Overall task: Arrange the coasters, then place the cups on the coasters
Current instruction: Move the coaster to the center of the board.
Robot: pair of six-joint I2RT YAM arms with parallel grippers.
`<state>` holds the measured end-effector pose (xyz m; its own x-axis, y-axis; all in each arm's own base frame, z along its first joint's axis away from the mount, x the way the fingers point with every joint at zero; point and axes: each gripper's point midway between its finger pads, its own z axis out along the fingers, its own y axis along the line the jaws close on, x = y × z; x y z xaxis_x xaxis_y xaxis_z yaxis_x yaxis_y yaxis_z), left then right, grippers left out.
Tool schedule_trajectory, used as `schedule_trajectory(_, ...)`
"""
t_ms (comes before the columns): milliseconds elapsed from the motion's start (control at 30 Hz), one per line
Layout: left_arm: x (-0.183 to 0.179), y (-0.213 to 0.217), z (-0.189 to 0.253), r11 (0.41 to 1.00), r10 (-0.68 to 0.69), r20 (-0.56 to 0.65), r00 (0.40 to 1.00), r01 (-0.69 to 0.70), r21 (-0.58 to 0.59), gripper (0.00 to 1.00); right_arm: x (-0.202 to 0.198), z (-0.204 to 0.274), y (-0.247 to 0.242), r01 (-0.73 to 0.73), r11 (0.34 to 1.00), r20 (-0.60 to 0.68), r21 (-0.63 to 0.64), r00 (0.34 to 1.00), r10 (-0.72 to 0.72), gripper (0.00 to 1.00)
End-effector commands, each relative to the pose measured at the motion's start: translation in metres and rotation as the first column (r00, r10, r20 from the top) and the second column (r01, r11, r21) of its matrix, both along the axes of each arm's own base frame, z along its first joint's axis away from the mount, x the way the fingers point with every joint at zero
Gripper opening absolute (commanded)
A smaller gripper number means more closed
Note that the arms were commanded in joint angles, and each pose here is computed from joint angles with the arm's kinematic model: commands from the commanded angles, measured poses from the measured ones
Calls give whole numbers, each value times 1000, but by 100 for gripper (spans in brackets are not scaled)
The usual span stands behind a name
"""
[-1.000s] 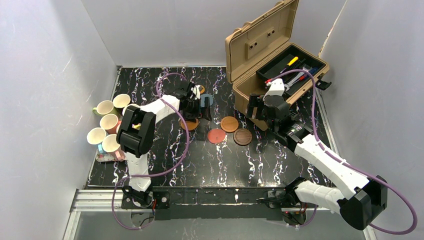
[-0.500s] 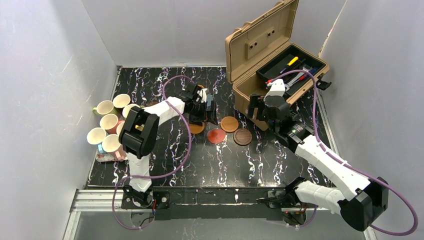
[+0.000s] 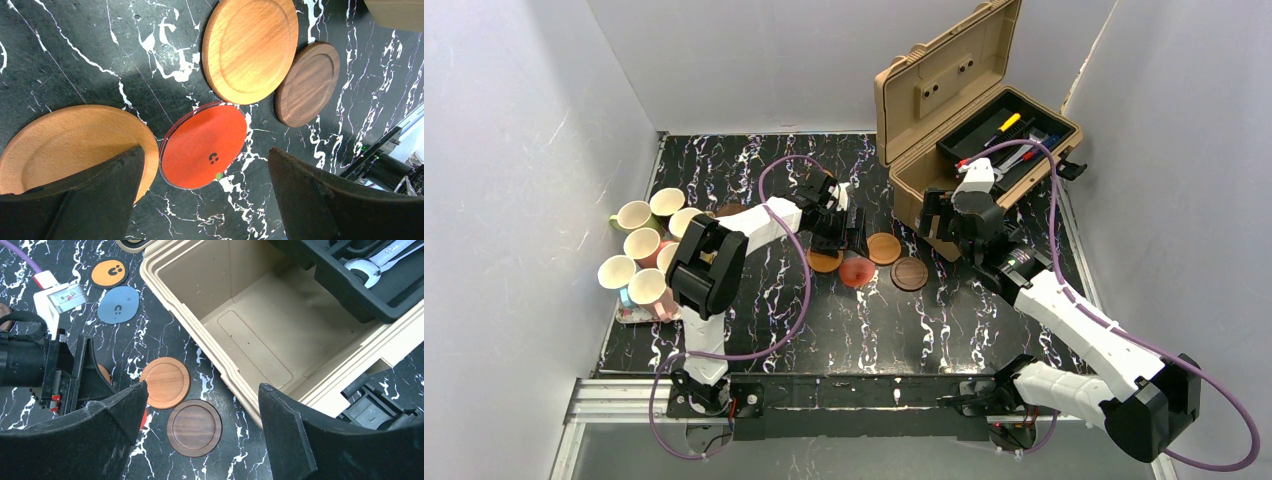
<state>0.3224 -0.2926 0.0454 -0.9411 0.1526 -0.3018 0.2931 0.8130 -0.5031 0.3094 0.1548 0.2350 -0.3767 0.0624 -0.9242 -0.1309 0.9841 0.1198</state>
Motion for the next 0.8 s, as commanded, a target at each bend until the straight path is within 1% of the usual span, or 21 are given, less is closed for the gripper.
schedule_trajectory(0,-52,20,-46,993,-11,-212,977,36,117,93,2,8,-4,25,1000,30,17,999,-26,89)
schedule_trajectory(433,-49,21,-44,991,-10,-197,980,36,129,93,1,7,-5,26,1000,28,14,999,-27,89)
schedule_trajectory(767,-42,16,-36,993,-11,-176,984,31,112,92,3,5,-3,23,1000,24,15,999,-23,89)
